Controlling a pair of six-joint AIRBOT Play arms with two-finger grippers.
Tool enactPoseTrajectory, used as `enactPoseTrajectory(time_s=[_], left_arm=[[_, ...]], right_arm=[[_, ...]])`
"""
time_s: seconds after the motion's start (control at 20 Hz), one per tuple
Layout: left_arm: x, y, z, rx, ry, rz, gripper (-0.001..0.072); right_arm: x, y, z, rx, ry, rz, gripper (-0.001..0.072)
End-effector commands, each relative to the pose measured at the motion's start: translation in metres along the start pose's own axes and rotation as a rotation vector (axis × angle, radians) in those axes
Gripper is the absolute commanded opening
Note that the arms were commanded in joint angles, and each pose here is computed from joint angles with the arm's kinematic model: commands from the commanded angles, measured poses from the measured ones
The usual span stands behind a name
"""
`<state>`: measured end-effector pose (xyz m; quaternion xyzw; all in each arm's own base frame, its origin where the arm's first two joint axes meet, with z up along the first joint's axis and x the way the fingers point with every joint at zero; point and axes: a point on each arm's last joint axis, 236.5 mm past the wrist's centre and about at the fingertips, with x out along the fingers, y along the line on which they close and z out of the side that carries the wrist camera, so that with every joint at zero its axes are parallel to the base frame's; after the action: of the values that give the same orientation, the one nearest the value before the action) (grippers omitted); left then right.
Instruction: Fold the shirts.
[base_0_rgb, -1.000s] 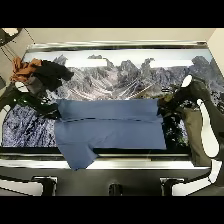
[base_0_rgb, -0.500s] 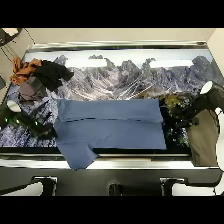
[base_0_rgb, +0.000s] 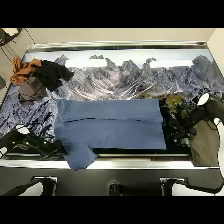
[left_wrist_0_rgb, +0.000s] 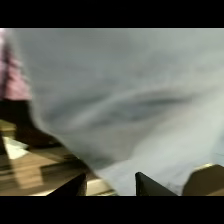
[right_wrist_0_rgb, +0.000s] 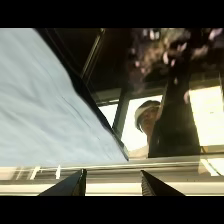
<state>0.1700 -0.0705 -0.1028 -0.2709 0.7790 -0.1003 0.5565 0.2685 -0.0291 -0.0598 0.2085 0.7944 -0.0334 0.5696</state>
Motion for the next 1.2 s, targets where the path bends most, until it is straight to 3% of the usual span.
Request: enactPoseTrajectory(time_s=[0.0, 0.05, 0.15, 0.45, 0.55, 0.65, 0.85, 1.15], left_arm=[[0.011, 0.004, 0.011, -0.026, -0.065, 0.011, 0.0242], [0.010, 0.005, 0.016, -0.037, -0.085, 0.015, 0.0170], [0.010, 0.005, 0.019, -0.041, -0.100, 0.018, 0.0031], [0.007, 0.004, 0.020, -0.025, -0.114, 0.018, 0.0030], [0.004, 0.003, 0.021, -0.013, -0.127, 0.019, 0.0031], [0.000, 0.000, 0.024, 0.023, -0.133, 0.021, 0.0030], [-0.035, -0.018, 0.047, 0.114, -0.214, 0.023, 0.0026], [-0.165, -0.088, 0.126, 0.250, -0.620, 0.039, 0.0023]], right_arm=[[0.020, -0.001, -0.020, -0.003, 0.006, 0.015, 0.0463], [0.027, 0.001, -0.025, 0.001, 0.010, 0.033, 0.0506], [0.041, 0.011, -0.032, -0.009, 0.019, 0.089, 0.0509], [0.071, 0.022, -0.021, 0.052, -0.045, 0.167, 0.0471], [0.072, 0.022, -0.017, 0.060, -0.062, 0.166, 0.0309], [0.071, 0.022, -0.016, 0.065, -0.066, 0.166, 0.0052], [0.060, 0.025, -0.013, 0.003, -0.093, 0.167, 0.0045], [-0.030, 0.065, 0.049, -0.070, -0.361, 0.190, 0.0043]])
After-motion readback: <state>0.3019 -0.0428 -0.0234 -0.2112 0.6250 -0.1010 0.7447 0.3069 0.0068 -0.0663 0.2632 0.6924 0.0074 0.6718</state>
